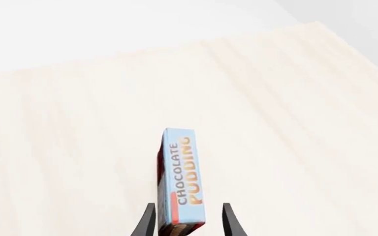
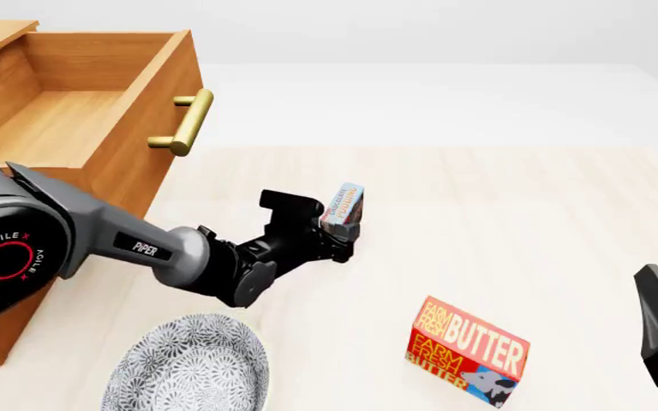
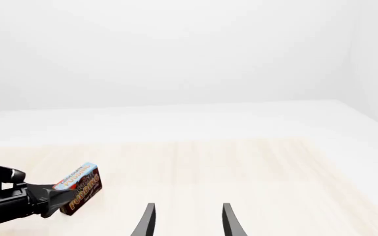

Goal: Put the chocolate pudding in the top drawer of the cabinet and close it.

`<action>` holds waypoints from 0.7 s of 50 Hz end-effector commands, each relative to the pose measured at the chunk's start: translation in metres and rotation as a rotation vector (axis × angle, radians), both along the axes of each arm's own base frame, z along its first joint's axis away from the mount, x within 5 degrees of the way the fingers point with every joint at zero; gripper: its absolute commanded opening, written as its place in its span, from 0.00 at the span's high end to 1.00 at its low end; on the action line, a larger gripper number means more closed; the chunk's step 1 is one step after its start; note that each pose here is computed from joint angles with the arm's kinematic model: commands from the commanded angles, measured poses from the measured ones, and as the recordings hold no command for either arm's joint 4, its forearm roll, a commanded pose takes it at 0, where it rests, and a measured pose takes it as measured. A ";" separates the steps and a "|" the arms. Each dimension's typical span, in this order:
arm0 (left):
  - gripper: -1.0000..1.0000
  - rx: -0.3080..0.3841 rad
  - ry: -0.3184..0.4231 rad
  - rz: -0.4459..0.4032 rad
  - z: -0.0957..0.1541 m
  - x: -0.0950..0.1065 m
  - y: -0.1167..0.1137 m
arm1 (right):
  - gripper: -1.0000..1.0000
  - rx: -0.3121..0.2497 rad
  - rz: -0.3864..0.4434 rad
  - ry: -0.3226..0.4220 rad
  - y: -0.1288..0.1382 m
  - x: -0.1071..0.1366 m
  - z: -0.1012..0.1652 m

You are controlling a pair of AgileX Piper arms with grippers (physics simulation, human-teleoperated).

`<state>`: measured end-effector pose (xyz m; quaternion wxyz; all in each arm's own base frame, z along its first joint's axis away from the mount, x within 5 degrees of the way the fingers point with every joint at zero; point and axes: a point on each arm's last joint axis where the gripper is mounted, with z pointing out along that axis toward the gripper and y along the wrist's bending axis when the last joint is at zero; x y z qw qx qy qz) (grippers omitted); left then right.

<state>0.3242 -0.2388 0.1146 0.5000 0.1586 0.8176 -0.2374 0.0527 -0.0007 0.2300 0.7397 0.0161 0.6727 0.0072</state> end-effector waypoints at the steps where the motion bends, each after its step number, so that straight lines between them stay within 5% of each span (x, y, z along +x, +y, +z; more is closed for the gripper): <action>1: 0.00 -0.003 0.008 0.001 -0.004 0.001 -0.002 | 0.00 0.000 0.000 0.000 0.000 0.000 0.000; 24: 0.00 -0.003 0.019 0.000 -0.009 0.000 -0.003 | 0.00 0.000 0.000 0.000 0.000 0.000 0.000; 25: 1.00 0.001 0.017 0.000 -0.009 0.001 -0.002 | 0.00 0.000 0.000 0.000 0.000 0.000 0.000; 35: 1.00 0.011 -0.004 -0.004 -0.005 0.000 0.000 | 0.00 0.000 0.000 0.000 0.000 0.000 0.000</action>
